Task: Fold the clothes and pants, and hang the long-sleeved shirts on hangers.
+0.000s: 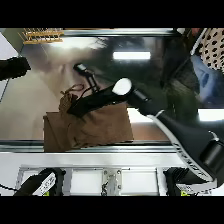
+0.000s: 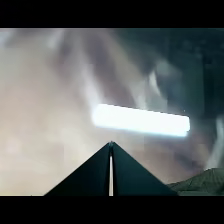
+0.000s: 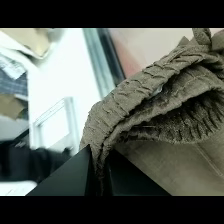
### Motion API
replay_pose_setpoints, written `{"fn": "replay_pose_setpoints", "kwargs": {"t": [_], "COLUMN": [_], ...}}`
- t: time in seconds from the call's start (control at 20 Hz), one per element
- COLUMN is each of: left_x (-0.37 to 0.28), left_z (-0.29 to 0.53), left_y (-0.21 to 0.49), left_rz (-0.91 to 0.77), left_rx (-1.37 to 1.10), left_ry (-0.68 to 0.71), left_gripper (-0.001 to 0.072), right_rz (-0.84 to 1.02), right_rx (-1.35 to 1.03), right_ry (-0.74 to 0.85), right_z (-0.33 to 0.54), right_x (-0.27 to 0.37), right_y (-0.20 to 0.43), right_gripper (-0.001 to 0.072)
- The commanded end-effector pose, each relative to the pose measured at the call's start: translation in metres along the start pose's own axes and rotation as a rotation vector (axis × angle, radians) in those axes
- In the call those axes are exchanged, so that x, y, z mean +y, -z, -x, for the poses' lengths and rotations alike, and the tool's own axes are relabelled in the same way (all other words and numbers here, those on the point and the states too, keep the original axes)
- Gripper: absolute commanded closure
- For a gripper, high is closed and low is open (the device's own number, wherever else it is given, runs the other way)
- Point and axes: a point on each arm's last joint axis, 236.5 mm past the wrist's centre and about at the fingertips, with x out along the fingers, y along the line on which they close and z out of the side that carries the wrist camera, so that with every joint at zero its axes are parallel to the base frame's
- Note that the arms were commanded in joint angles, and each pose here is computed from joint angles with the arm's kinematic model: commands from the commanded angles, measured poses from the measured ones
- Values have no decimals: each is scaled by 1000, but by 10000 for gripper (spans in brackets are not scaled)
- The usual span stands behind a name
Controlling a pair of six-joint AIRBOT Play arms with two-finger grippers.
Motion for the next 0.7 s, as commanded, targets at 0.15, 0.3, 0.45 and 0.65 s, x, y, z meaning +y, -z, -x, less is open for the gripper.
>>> {"fn": "replay_pose_setpoints", "kwargs": {"t": [0.15, 0.3, 0.45, 0.65], "left_x": [-1, -1, -2, -2], "left_z": [10, 10, 11, 11], "left_y": [-4, -4, -4, 3], "left_rz": [-12, -12, -14, -14], "left_rx": [-24, -24, -22, 7], "left_ry": [-1, 0, -1, 0], "left_gripper": [702, 702, 702, 702], "right_rz": [-30, 51, 166, 170], "right_rx": [-125, -76, -18, 92], "right_ry": [135, 8, -96, -100], "right_z": [-99, -154, -156, -112], "right_x": [-36, 13, 50, 29], "right_y": [14, 26, 29, 26], "right_gripper": [647, 16, 31, 249]}}
